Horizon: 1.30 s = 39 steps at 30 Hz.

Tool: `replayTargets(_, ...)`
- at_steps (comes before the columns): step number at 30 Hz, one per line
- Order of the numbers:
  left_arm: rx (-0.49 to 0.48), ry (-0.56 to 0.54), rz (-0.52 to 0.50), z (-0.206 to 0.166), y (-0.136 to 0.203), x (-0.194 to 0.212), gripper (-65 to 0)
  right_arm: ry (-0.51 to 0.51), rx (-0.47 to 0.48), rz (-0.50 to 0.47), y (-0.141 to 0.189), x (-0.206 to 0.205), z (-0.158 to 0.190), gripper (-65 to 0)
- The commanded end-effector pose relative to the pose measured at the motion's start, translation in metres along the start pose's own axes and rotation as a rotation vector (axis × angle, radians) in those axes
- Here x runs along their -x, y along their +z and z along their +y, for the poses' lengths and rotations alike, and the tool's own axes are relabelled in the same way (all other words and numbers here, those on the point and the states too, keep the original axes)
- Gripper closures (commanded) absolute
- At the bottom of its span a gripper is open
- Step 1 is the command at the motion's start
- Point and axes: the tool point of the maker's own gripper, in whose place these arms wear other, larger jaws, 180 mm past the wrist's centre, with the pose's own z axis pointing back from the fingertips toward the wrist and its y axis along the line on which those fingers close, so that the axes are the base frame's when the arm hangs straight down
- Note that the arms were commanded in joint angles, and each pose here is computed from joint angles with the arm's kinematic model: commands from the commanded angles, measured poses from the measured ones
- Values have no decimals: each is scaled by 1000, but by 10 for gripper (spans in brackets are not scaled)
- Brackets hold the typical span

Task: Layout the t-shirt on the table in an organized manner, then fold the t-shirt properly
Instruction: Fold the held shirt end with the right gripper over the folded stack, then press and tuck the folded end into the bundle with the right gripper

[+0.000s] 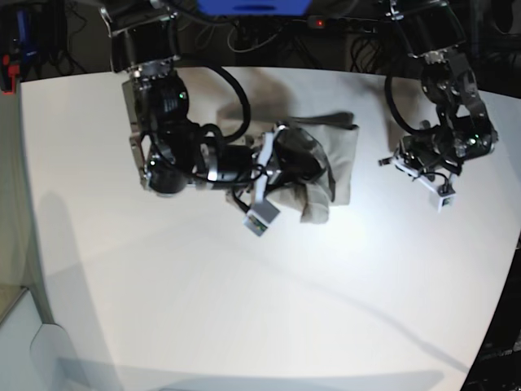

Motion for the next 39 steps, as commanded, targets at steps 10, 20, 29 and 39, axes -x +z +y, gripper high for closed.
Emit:
replayTargets(10, -113, 74, -159, 74, 74, -14, -5, 49, -105, -81, -18, -22, 31, -127)
replayTargets(20, -155, 156, -167, 115, 103, 11, -5, 56, -154, -82, -35, -26, 40, -268)
replayTargets(29, -160, 161, -148, 117, 103, 19, -5, 57, -154, -108, -32, -32, 40, -302)
replayTargets(39, -161, 126, -191, 108, 111, 7, -5, 128, -98, -78, -19, -42, 16, -306)
